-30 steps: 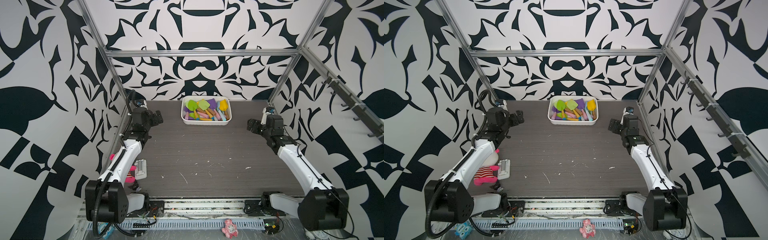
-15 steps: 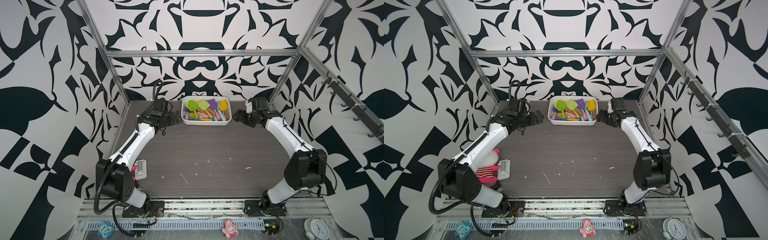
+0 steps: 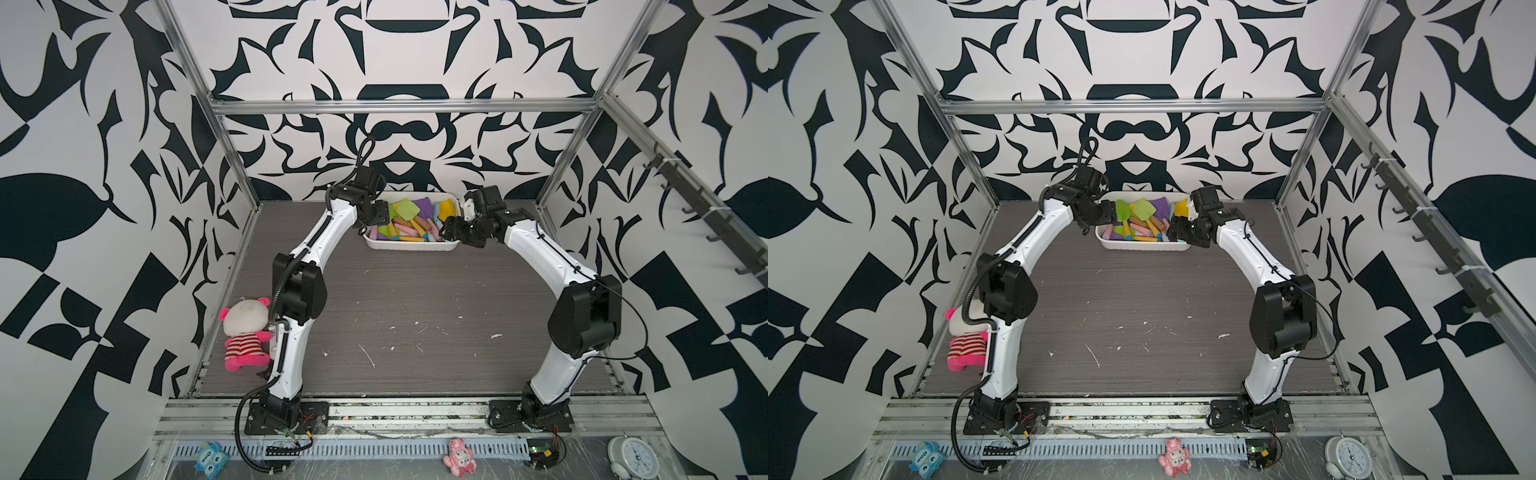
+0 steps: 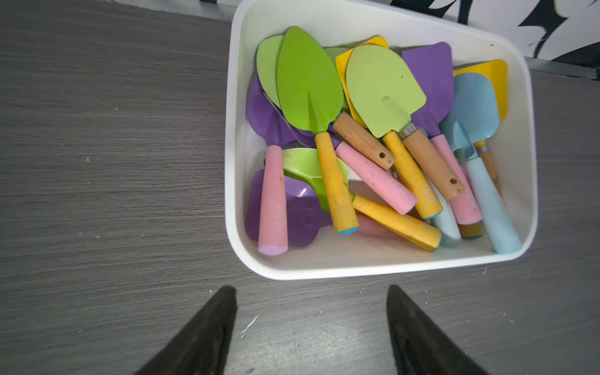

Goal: Take the shovel out of the storage box
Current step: Pick up the shovel from the storage box.

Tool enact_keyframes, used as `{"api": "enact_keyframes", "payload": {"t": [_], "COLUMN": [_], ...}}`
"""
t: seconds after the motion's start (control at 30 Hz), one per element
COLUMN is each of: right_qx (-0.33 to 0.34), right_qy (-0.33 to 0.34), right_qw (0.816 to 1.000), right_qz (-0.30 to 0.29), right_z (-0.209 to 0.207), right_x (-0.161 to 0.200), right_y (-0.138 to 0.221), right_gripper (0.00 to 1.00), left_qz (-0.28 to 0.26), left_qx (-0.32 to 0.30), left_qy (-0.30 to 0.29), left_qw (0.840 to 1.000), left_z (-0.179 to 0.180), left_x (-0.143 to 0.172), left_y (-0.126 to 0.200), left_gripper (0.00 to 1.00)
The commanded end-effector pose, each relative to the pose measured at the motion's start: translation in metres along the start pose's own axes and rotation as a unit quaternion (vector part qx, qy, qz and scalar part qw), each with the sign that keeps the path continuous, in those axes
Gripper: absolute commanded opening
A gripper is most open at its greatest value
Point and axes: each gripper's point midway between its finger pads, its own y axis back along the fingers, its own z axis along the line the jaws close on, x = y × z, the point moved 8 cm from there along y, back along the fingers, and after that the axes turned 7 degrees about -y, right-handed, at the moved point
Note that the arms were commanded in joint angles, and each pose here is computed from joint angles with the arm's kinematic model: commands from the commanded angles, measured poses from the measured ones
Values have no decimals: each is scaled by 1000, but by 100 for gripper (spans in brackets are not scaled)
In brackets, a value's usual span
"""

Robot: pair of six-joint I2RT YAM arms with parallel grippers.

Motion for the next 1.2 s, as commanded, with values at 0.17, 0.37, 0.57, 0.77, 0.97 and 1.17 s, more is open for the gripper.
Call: {"api": "enact_keyframes", "payload": {"t": [0.17, 0.37, 0.57, 0.77, 0.97, 1.17], "right_qx": [-26, -30, -28, -26, -25, -24], "right_qy": [12, 17, 22, 25, 26, 28], "right_qw": [1000, 999, 999, 999, 999, 999], "right_qz": [-5, 7, 14, 16, 19, 19], "right_z": [17, 23, 25, 26, 25, 26], "right_x": [-7, -7, -5, -5, -5, -6], "right_y": [14, 11, 11, 12, 10, 9], "right_gripper": [81, 80, 79, 79, 79, 78], "left_qz": [38, 35, 43, 57, 76, 98], "left_qx": [-44, -58, -63, -80, -98, -117], "left_qy": [-37, -58, -77, -105, -132, -146], "left_qw": [998, 996, 994, 990, 983, 977], "left_z": [5, 8, 11, 15, 21, 24], "left_x": [2, 2, 5, 13, 21, 32], "left_y": [-31, -51, -74, -94, -107, -115], "left_gripper": [62, 60, 58, 57, 56, 54]}}
